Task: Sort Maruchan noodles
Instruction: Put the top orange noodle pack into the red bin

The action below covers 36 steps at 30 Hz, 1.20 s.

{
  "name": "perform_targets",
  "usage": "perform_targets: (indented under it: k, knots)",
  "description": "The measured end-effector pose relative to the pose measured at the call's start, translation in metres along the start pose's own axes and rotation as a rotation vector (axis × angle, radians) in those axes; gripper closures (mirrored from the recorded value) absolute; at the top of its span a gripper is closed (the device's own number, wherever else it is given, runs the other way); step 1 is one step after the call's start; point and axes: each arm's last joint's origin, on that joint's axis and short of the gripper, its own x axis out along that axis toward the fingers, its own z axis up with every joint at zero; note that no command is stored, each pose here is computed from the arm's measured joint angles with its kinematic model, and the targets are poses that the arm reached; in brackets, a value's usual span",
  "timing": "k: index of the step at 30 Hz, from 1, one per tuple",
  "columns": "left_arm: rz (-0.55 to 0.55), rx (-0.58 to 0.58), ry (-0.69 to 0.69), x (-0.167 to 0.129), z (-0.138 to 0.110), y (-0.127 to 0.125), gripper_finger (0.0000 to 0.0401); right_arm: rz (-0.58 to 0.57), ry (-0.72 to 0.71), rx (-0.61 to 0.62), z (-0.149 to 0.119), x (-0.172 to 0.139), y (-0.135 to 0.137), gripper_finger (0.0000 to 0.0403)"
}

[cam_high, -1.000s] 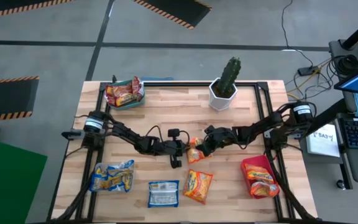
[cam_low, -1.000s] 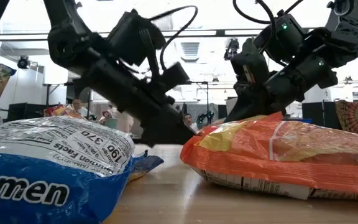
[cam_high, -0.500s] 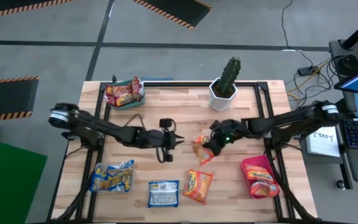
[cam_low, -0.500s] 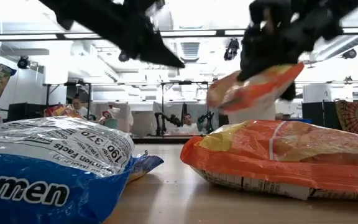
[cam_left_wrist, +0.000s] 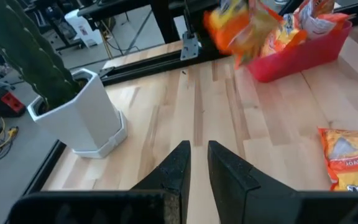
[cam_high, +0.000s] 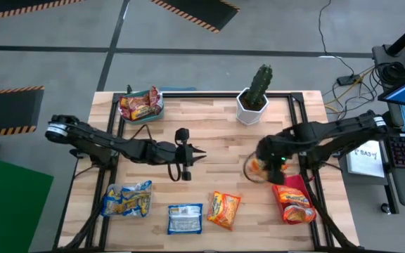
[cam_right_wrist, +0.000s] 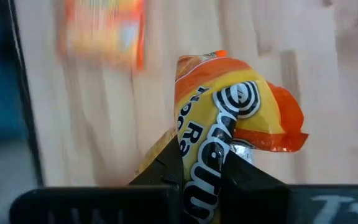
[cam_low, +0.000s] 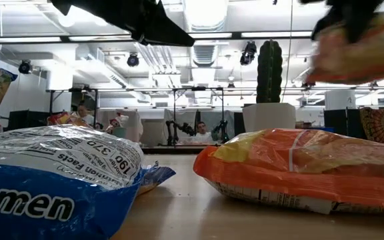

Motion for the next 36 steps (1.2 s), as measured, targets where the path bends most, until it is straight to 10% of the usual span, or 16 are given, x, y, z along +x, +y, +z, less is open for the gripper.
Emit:
perform_targets:
  k: [8, 36]
  knots:
    - [-0.005, 0.002, 0.029, 0.003, -0.005, -0.002, 0.0362, 0.031, 0.171, -0.469, -0.029, -0.001, 0.033, 0.0374]
    - [-0.001, -0.012, 0.035, 0.004, -0.007, -0.002, 0.0362, -0.163, 0.424, -0.586, -0.087, 0.056, 0.040, 0.0367]
